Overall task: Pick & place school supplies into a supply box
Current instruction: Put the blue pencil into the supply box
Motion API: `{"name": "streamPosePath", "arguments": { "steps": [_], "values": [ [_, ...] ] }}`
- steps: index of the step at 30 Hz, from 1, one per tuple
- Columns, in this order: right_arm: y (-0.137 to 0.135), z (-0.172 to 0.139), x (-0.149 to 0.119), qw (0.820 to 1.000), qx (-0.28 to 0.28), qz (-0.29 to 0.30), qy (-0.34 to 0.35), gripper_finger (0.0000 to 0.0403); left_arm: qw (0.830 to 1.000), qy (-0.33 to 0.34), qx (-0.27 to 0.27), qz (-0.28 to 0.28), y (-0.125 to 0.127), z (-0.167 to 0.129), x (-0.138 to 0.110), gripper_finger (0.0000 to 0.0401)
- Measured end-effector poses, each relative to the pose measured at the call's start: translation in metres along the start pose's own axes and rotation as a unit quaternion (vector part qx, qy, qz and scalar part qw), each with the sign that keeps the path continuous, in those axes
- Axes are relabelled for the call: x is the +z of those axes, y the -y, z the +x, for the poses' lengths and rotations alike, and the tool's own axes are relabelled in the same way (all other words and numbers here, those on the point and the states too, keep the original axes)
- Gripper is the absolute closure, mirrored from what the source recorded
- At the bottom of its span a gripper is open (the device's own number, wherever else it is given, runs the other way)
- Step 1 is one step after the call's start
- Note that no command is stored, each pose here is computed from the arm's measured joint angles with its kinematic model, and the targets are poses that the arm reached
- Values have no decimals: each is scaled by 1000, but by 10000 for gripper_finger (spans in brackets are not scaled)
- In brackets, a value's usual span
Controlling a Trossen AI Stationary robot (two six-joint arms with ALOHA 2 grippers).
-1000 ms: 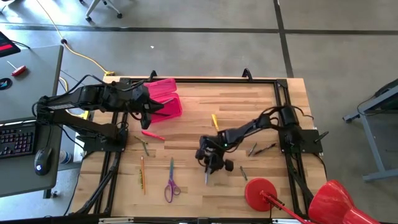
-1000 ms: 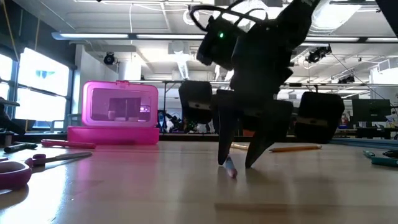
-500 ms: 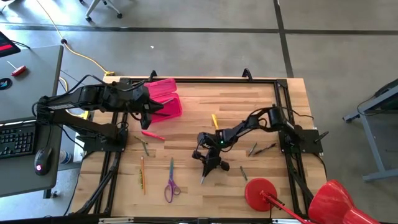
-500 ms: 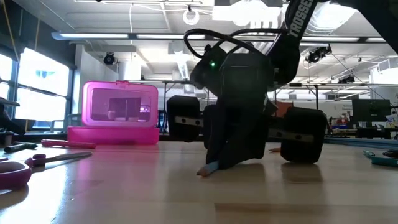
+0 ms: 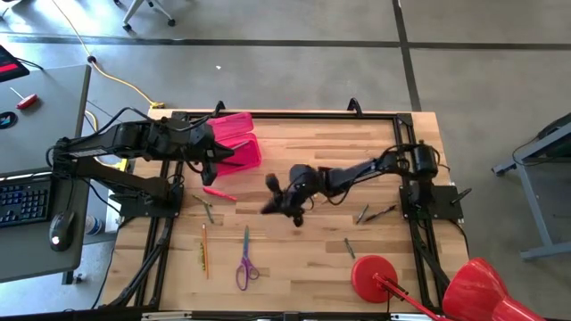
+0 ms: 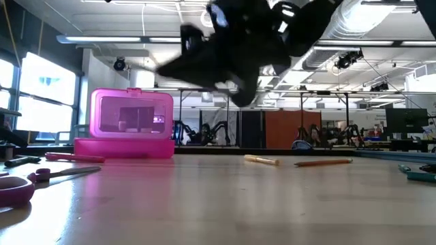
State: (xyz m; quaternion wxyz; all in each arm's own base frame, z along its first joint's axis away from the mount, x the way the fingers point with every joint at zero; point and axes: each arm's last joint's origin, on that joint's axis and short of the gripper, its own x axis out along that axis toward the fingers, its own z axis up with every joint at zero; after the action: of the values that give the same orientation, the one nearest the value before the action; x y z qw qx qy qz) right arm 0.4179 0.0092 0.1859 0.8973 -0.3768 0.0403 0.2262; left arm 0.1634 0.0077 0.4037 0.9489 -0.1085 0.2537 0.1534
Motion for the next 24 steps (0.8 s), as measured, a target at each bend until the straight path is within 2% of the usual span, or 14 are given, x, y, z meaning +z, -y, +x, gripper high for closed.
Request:
{"name": "streamPosePath", "arguments": {
  "steps": [3,5,10,15,19,22,24],
  "values": [
    [27,-3,0,996,-79,20,20,400,1000,18,16,1,0,0,3,345],
    [44,1,-5,994,-103,41,16,400,999,33,32,3,-1,0,5,345],
    [68,35,-41,993,-104,46,-29,400,997,63,47,1,-1,-1,10,346],
    [105,66,-70,990,-117,58,-62,401,997,66,45,0,-1,-1,11,345],
    [129,76,-95,984,-121,96,-88,402,997,59,44,2,-1,-1,9,346],
    [149,76,-101,979,-146,125,-74,400,998,54,44,3,-1,-1,9,346],
    [152,78,-110,975,-152,145,-69,400,998,54,44,3,-1,-1,9,346]
  ]
}}
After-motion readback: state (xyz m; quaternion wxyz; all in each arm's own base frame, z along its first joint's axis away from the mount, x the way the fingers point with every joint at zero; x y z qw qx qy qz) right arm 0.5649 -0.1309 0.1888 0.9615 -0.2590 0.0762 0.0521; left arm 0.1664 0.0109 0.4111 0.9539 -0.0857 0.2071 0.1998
